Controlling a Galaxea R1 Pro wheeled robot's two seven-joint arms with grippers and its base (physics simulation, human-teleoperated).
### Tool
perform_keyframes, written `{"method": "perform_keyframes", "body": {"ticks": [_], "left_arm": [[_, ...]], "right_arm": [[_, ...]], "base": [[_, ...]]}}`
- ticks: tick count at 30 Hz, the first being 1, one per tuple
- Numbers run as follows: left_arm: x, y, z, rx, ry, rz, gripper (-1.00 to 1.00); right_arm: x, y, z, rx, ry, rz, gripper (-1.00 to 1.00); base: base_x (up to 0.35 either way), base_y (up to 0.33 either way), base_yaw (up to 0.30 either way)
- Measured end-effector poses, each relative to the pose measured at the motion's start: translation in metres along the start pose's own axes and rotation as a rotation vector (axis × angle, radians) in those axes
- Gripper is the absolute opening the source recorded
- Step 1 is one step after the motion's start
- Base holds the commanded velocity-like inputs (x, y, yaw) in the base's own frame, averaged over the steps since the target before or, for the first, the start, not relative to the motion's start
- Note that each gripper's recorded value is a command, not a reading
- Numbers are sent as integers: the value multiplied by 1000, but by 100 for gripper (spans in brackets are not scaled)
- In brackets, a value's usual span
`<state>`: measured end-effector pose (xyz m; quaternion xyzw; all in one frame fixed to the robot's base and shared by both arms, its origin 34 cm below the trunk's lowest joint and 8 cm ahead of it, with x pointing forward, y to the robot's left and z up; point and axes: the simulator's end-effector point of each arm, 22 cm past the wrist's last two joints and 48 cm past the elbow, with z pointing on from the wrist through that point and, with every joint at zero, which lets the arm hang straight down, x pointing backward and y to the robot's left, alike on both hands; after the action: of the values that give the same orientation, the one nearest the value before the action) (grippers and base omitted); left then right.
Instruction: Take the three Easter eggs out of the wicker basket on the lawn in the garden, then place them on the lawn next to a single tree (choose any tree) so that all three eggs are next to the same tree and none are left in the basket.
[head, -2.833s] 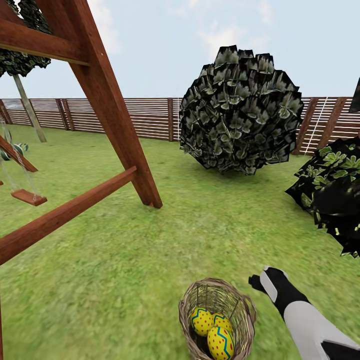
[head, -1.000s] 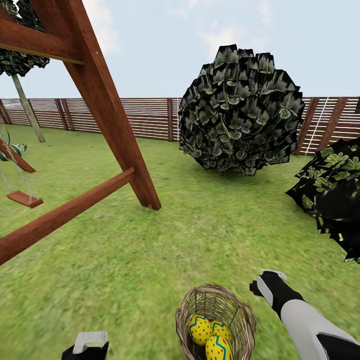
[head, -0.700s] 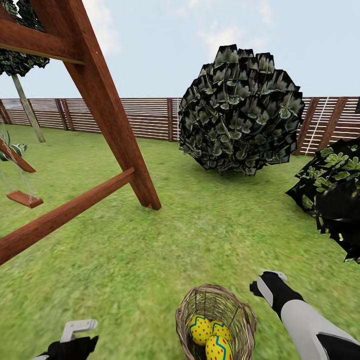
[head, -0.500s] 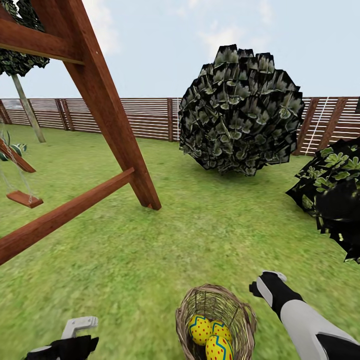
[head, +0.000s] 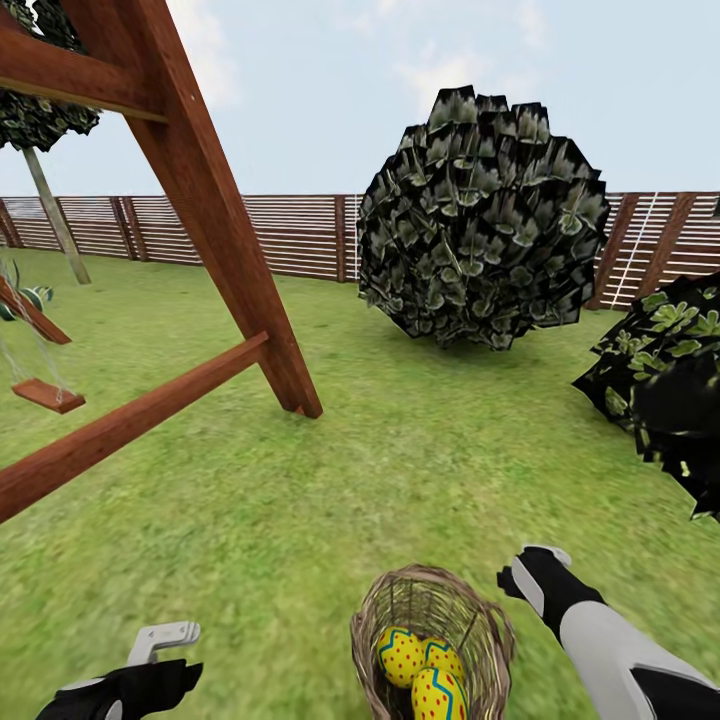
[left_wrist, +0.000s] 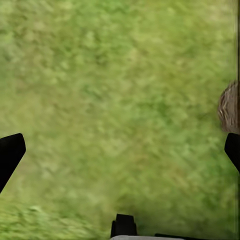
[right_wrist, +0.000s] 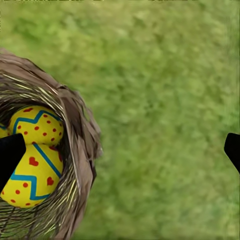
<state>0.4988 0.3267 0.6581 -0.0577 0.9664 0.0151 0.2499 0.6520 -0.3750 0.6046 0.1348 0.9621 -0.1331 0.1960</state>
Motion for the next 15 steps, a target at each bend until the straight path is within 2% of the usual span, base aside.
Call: {"method": "perform_keyframes", "body": {"ticks": [15], "left_arm": [[15, -5, 23, 21, -2, 2, 100]], "right_arm": [[18, 20, 23, -17, -6, -8, 100]], "base": [[0, 0, 0]]}}
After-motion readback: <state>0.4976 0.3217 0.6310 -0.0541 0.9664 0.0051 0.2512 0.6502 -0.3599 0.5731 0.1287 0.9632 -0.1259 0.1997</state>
